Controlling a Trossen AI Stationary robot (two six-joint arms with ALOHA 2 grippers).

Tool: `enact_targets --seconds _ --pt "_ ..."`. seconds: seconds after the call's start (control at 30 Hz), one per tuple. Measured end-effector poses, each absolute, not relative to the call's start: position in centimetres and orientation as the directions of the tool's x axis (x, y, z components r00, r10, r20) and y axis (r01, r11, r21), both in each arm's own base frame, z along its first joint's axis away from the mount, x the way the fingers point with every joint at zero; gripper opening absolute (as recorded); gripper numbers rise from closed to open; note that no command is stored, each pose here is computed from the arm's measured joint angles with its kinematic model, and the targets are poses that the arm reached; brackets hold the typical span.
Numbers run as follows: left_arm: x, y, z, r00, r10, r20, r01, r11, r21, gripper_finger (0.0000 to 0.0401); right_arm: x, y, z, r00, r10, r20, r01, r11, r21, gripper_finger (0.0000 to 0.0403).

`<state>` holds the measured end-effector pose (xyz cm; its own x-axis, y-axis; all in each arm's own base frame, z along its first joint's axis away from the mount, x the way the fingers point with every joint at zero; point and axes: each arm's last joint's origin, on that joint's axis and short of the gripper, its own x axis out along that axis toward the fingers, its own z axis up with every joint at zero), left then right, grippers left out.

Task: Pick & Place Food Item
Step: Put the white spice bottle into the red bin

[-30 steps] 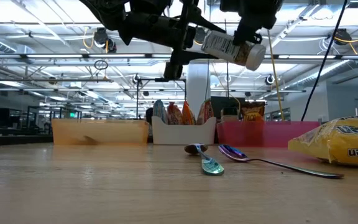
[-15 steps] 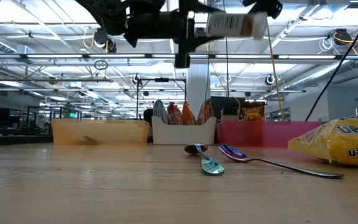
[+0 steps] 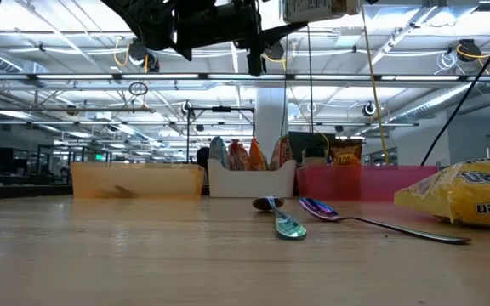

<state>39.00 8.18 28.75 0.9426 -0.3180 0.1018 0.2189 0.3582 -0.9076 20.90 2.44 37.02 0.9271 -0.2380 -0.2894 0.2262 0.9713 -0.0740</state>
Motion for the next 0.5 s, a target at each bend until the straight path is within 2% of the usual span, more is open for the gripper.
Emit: enact_targets --seconds 0.27,0.37,0.5 --pt "38.8 8.8 28.8 0.947 -0.301 0.109 0.213 0.336 -0.918 0.0206 21.6 3.7 34.3 0.891 -0.408 -0.198 0.374 0.908 -0.189 0.0281" --pt "38.7 9.1 29.3 0.944 -0.295 0.152 0.248 0.325 -0.913 0.0206 21.5 3.8 33.5 0.859 -0.476 -0.188 0.435 0.873 -0.222 0.0281" --pt "38.5 9.5 30.0 0.934 -0.291 0.205 0.297 0.316 -0.901 0.0206 21.4 4.1 33.0 0.849 -0.494 -0.189 0.449 0.862 -0.235 0.0281"
